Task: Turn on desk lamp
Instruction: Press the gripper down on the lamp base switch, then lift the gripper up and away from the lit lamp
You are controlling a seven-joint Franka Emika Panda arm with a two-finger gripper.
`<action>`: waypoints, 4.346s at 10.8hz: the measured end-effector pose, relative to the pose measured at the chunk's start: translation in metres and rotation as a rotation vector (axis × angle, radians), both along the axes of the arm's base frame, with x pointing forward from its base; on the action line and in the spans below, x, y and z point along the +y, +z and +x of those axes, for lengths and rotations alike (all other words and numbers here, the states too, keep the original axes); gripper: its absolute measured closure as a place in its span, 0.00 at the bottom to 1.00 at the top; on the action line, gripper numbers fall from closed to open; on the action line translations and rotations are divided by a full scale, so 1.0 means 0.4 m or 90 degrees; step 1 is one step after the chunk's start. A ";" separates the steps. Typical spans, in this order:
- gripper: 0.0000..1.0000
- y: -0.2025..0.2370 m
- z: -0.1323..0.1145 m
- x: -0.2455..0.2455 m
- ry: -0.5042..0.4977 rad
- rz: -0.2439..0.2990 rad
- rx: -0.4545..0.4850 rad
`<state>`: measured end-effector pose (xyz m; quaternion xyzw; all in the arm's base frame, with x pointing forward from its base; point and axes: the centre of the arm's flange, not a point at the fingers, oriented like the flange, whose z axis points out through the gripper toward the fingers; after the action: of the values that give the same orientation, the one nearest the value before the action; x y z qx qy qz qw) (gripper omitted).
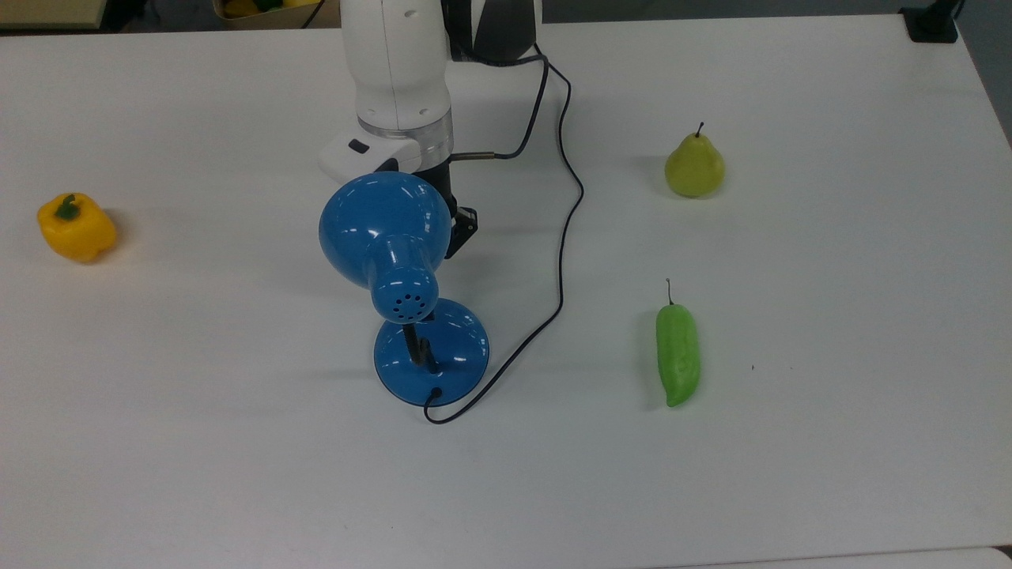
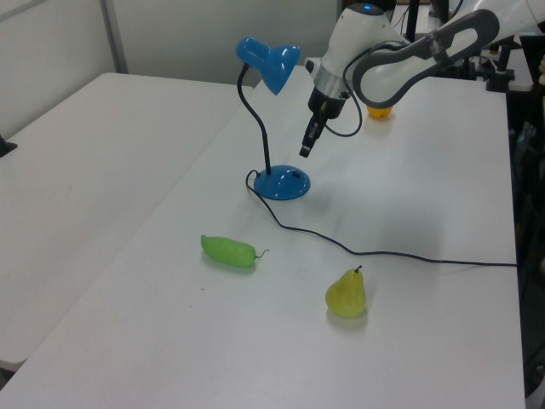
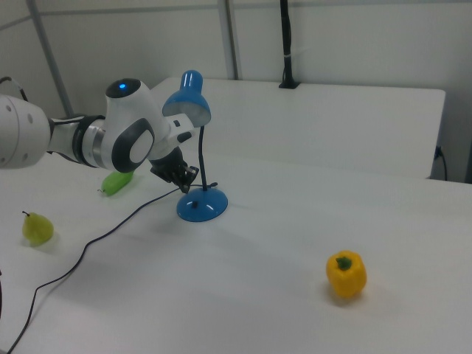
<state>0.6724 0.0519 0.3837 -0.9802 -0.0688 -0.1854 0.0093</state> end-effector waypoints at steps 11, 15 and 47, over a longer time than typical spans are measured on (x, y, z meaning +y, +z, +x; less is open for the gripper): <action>0.99 -0.131 0.038 -0.006 0.009 -0.014 -0.054; 0.99 -0.131 0.038 -0.005 0.011 -0.015 -0.054; 0.57 0.134 -0.162 -0.023 -0.008 -0.066 0.237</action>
<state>0.6076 0.0427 0.4372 -0.9972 -0.0692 0.0032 -0.0298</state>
